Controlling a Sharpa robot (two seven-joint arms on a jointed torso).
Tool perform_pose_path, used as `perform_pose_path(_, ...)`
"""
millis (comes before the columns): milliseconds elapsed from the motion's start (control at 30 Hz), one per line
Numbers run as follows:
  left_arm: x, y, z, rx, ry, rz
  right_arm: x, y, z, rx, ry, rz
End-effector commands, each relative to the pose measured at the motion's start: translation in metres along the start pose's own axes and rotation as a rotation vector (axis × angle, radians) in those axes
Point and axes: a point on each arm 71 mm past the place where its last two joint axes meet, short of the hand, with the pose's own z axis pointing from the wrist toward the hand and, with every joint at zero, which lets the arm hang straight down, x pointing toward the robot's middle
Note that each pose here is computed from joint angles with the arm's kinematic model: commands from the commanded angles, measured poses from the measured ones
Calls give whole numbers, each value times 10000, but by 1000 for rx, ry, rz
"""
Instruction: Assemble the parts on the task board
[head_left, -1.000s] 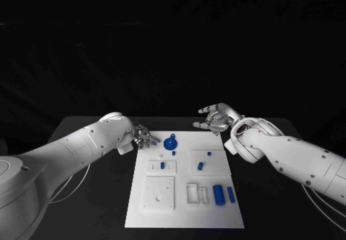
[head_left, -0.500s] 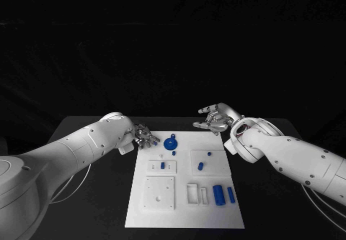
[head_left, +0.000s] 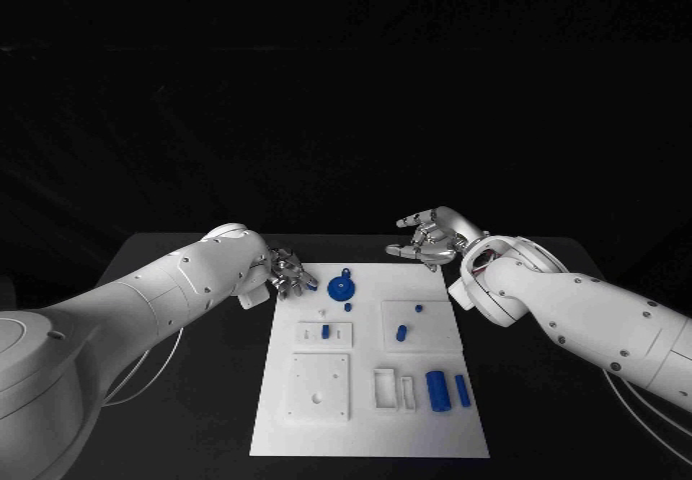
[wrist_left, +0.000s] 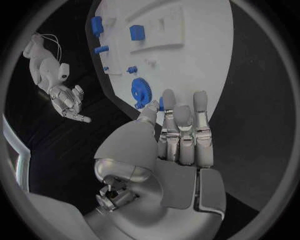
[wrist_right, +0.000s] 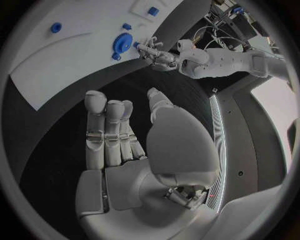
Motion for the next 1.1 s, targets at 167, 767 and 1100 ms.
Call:
perform_pose_path(167, 50, 11, 7, -24, 39, 8, 2, 11, -2, -7, 4, -6)
perform_pose_path(767, -24, -34, -182, 62, 13, -142, -67, -51, -33, 5, -5, -11)
perform_pose_path(1100, -29, -53, -446, 87, -53, -145, -90, -92, -35, 14, -9, -14)
